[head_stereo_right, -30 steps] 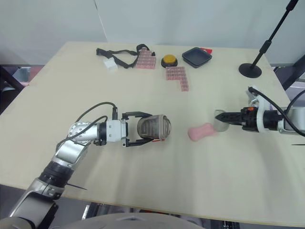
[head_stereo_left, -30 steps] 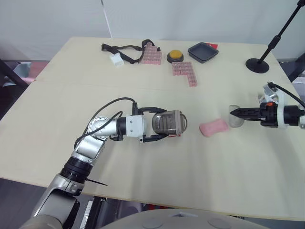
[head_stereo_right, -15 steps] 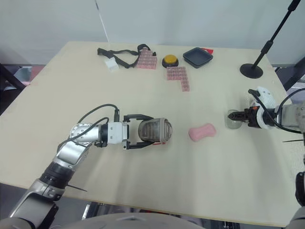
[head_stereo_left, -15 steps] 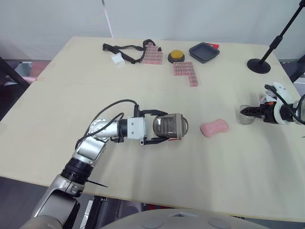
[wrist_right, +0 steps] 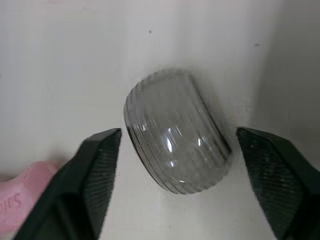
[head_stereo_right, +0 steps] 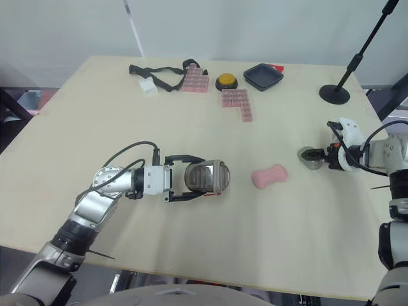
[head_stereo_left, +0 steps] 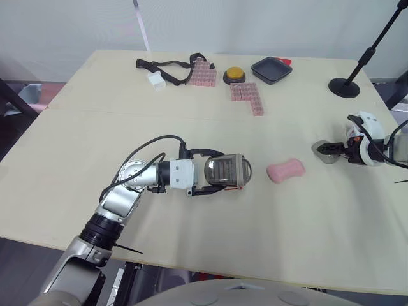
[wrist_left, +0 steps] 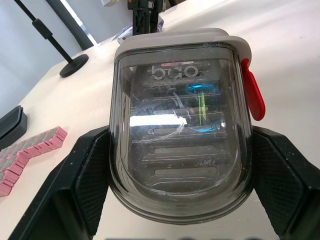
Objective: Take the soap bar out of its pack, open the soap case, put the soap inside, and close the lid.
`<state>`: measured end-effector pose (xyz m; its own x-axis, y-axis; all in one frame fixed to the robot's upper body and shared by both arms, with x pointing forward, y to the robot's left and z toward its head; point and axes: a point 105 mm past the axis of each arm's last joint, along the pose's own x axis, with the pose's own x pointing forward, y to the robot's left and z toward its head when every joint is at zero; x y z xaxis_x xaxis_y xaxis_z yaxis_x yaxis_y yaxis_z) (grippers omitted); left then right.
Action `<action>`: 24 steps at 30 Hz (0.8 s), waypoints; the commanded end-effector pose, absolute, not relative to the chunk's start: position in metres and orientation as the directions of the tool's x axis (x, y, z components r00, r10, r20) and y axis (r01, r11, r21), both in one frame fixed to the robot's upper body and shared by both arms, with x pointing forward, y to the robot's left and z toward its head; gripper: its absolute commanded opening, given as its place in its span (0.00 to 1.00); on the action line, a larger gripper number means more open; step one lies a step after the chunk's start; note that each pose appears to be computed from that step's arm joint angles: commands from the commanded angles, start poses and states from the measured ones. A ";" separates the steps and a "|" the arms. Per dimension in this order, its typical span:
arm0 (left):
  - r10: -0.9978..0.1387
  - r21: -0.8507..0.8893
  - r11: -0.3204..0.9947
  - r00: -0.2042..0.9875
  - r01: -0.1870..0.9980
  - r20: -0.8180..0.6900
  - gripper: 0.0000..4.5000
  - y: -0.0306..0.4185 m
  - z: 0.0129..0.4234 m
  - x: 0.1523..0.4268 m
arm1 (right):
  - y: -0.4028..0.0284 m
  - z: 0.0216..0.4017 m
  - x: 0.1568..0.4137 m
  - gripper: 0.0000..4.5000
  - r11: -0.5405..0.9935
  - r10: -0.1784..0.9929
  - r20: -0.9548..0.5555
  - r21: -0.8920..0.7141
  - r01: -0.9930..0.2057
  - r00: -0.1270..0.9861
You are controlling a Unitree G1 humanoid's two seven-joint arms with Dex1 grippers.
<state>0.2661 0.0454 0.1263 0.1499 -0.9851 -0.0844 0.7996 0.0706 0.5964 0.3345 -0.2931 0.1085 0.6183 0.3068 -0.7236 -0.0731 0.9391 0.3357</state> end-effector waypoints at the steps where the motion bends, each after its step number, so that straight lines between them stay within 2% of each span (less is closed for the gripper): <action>1: -0.987 0.616 0.072 0.144 0.785 -0.069 0.77 0.045 0.132 0.264 | -0.295 0.130 0.339 0.99 0.935 0.313 -0.671 0.344 -0.091 0.673; 4: -0.987 0.615 0.070 0.143 0.786 -0.070 0.77 0.044 0.132 0.264 | -0.292 0.141 0.344 0.99 0.929 0.328 -0.621 0.348 -0.124 0.712; 7: -0.987 0.614 0.068 0.143 0.787 -0.073 0.77 0.045 0.131 0.265 | -0.282 0.161 0.348 0.99 0.917 0.375 -0.535 0.336 -0.217 0.757; 9: -0.986 0.614 0.068 0.145 0.786 -0.076 0.77 0.046 0.131 0.266 | -0.273 0.178 0.349 0.99 0.894 0.441 -0.439 0.292 -0.340 0.782; 10: -0.986 0.615 0.069 0.147 0.786 -0.078 0.77 0.046 0.131 0.268 | -0.266 0.184 0.344 0.99 0.867 0.498 -0.397 0.234 -0.439 0.771; 12: -0.984 0.615 0.072 0.155 0.785 -0.083 0.77 0.048 0.132 0.271 | -0.251 0.184 0.325 0.99 0.759 0.631 -0.349 0.093 -0.645 0.692; 14: -0.983 0.614 0.074 0.161 0.786 -0.087 0.77 0.049 0.132 0.274 | -0.242 0.179 0.305 0.99 0.644 0.720 -0.332 -0.006 -0.765 0.609; 17: -0.980 0.562 0.094 0.178 0.822 -0.095 0.77 0.052 0.132 0.280 | -0.233 0.171 0.279 0.99 0.497 0.827 -0.214 -0.153 -0.854 0.519; 19: -0.976 0.529 0.076 0.171 0.845 -0.133 0.77 0.053 0.128 0.281 | -0.231 0.150 0.251 0.99 0.359 0.886 -0.205 -0.263 -0.896 0.415; 21: -0.969 0.502 0.060 0.172 0.863 -0.179 0.77 0.056 0.124 0.284 | -0.229 0.132 0.231 0.99 0.277 0.912 -0.220 -0.295 -0.914 0.347; 24: -0.955 0.444 0.066 0.186 0.894 -0.233 0.77 0.061 0.120 0.289 | -0.220 0.126 0.217 0.99 0.229 0.940 -0.183 -0.291 -0.929 0.289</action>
<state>0.2862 0.0598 0.1112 0.1834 -0.9545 -0.2352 0.8920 0.0610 0.4479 0.2213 -0.2252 0.1121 0.3197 0.9226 -0.2159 -0.9378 0.2755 -0.2114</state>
